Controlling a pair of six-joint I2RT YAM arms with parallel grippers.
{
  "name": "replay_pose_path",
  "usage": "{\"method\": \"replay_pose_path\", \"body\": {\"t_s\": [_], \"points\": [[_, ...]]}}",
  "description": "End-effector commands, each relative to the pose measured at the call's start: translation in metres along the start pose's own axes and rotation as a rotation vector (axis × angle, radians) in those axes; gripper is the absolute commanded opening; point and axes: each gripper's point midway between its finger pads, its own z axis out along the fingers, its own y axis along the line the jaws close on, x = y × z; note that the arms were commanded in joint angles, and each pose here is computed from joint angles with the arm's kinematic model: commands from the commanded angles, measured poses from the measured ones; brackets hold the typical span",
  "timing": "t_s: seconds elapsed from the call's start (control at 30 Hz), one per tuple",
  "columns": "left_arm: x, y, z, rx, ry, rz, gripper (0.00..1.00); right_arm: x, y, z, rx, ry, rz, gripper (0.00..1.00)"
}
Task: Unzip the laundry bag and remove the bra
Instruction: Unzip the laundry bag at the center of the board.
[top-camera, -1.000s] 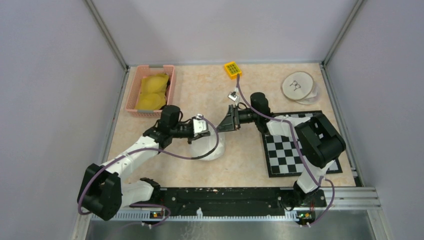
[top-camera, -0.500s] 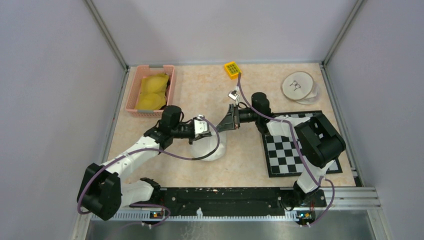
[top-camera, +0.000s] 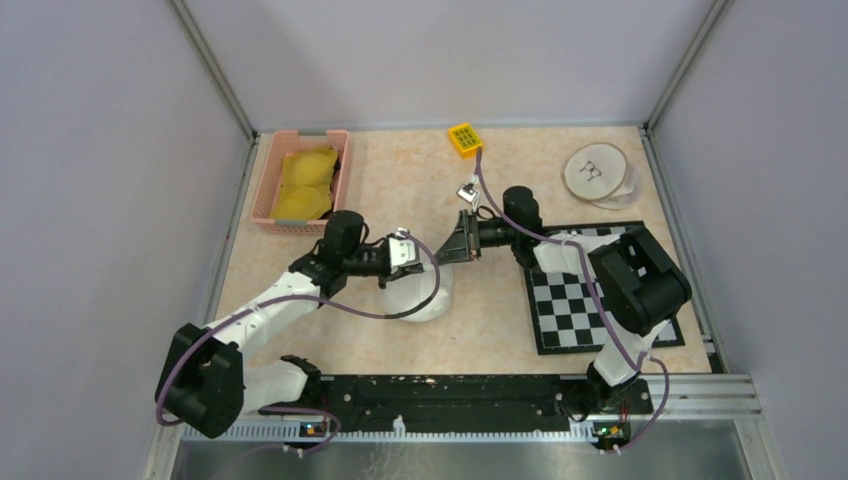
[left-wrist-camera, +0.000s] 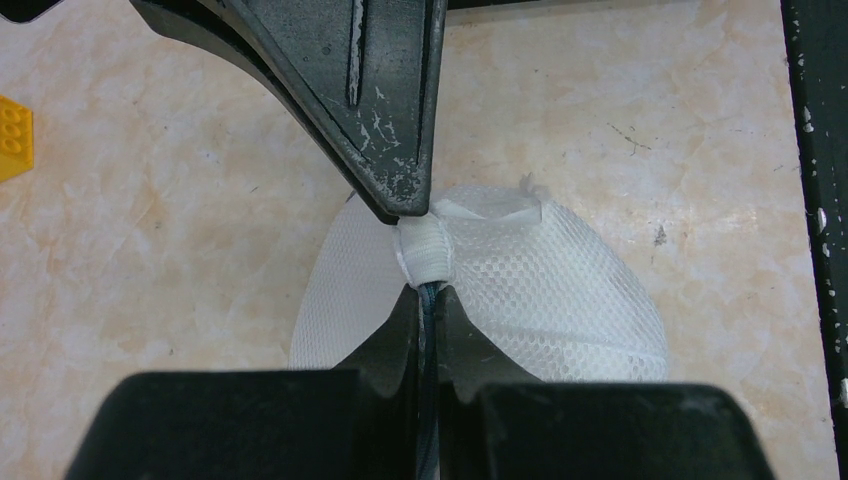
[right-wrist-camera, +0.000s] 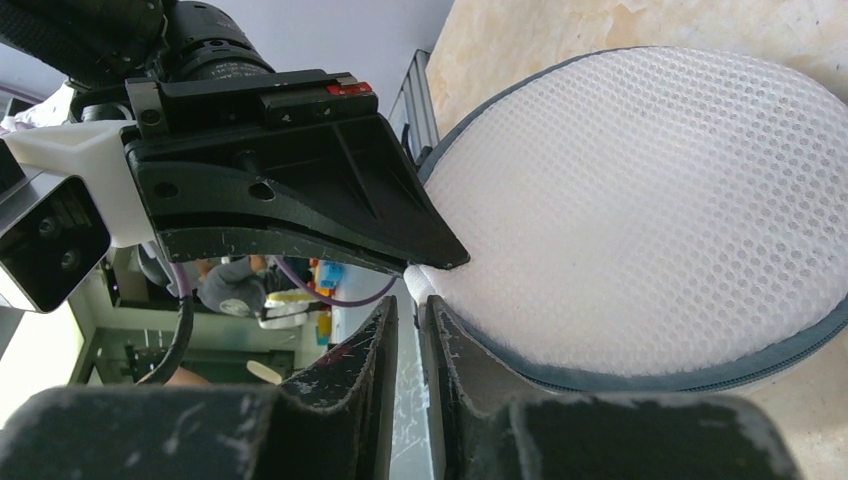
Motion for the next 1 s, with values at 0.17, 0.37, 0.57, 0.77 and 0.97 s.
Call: {"method": "replay_pose_path", "body": {"t_s": [0.17, 0.37, 0.57, 0.77, 0.97], "points": [[-0.023, 0.016, 0.002, -0.033, -0.059, 0.062, 0.00, -0.002, -0.002, 0.003, 0.004, 0.014, -0.022, 0.08], [-0.021, 0.017, 0.001, -0.047, -0.042, 0.058, 0.00, -0.008, -0.011, 0.003, 0.073, 0.019, -0.038, 0.00], [-0.009, 0.015, -0.003, -0.063, 0.010, 0.033, 0.00, -0.016, -0.023, -0.006, 0.180, -0.011, -0.075, 0.00], [-0.006, 0.017, -0.004, -0.075, 0.023, 0.033, 0.00, -0.022, -0.035, -0.015, 0.266, -0.043, -0.110, 0.00], [-0.003, 0.019, -0.004, -0.090, 0.037, 0.030, 0.00, -0.030, -0.038, -0.022, 0.323, -0.076, -0.150, 0.00]]}}
